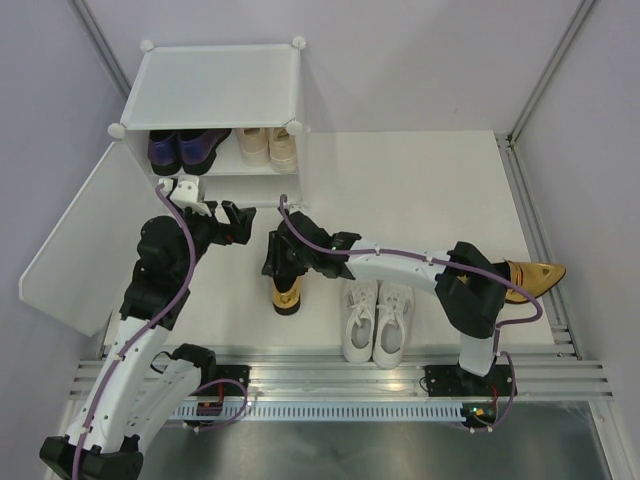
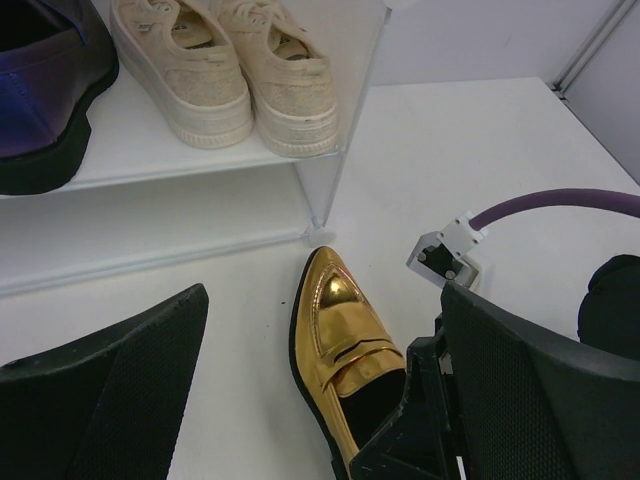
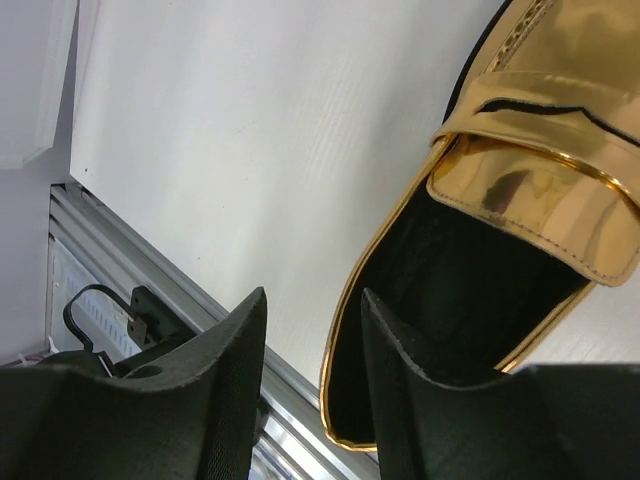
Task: Place and organize the shoes in the shoe cabinet
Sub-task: Place the shoe at the center of the board, then pick up the shoe from the center of the board.
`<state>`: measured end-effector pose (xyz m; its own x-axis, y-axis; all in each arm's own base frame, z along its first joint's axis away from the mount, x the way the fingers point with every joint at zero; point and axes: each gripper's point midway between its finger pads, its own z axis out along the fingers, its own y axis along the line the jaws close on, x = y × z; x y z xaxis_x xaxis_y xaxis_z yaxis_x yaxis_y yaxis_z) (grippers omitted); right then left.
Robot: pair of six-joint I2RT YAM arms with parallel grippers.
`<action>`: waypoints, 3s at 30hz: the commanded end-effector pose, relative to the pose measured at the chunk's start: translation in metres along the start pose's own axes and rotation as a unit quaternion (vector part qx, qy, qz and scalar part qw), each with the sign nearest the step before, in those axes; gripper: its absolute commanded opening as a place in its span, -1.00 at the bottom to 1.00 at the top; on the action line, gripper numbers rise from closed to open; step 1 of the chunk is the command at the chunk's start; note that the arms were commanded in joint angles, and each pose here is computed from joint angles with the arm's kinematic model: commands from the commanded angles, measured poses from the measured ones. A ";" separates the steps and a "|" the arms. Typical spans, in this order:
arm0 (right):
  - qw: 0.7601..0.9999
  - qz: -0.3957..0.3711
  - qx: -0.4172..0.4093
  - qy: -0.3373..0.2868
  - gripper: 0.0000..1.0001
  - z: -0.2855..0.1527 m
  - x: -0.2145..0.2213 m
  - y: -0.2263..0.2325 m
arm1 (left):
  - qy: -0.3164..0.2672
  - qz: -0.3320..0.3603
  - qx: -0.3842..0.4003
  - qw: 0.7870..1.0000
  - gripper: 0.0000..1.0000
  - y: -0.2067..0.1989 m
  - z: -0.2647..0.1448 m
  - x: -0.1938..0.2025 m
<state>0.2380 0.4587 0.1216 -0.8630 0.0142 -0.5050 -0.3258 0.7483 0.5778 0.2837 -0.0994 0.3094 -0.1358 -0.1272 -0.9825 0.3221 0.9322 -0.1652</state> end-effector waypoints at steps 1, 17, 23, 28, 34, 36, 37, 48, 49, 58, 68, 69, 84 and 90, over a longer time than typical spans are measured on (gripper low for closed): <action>0.999 -0.001 -0.032 -0.025 -0.04 -0.013 -0.019 0.019 | -0.023 0.004 -0.004 1.000 0.99 0.001 0.000 -0.012; 0.987 0.017 0.051 -0.149 -0.01 -0.131 -0.079 -0.102 | 0.007 0.004 0.026 1.000 0.99 -0.008 0.009 0.002; 0.968 0.030 0.154 -0.198 0.59 -0.171 -0.077 -0.169 | 0.086 -0.010 0.067 0.994 0.99 -0.023 0.024 0.031; 0.956 0.035 0.206 -0.207 0.78 -0.186 -0.068 -0.201 | 0.178 -0.022 0.125 0.976 0.99 -0.053 0.034 0.064; 0.945 0.035 0.237 -0.222 0.87 -0.196 -0.065 -0.221 | 0.239 -0.021 0.115 0.964 0.99 -0.060 0.022 0.099; 0.945 0.029 0.242 -0.219 0.90 -0.195 -0.065 -0.226 | 0.263 -0.032 0.099 0.959 0.99 -0.059 0.018 0.119; 0.944 0.027 0.245 -0.218 0.92 -0.195 -0.065 -0.228 | 0.272 -0.038 0.092 0.957 0.99 -0.059 0.015 0.125; 0.945 0.024 0.247 -0.215 0.96 -0.197 -0.068 -0.246 | 0.363 -0.054 0.077 0.927 0.99 -0.081 0.000 0.196; 0.946 0.025 0.246 -0.212 0.96 -0.195 -0.067 -0.248 | 0.367 -0.053 0.077 0.926 0.99 -0.081 0.000 0.199; 0.947 0.035 0.239 -0.213 0.96 -0.193 -0.066 -0.256 | 0.412 -0.012 0.035 0.910 0.99 -0.070 -0.003 0.234; 0.949 0.034 0.235 -0.206 0.96 -0.188 -0.062 -0.259 | 0.426 0.014 0.018 0.905 0.87 -0.067 -0.001 0.246; 0.949 0.034 0.236 -0.205 0.96 -0.188 -0.062 -0.260 | 0.427 0.014 0.018 0.904 0.81 -0.068 0.000 0.247; 0.951 0.033 0.226 -0.206 0.93 -0.187 -0.061 -0.258 | 0.449 0.029 0.034 0.892 -0.95 -0.077 0.005 0.246; 0.953 0.032 0.220 -0.206 0.93 -0.186 -0.061 -0.257 | 0.439 0.062 0.008 0.896 -0.95 -0.068 0.009 0.220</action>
<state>0.2986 0.1405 0.1165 -0.6445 0.2551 -0.7208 0.0173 0.9473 0.3198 0.2238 -0.1984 0.0766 -0.8206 0.2841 -0.4959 0.3966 0.9078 -0.1363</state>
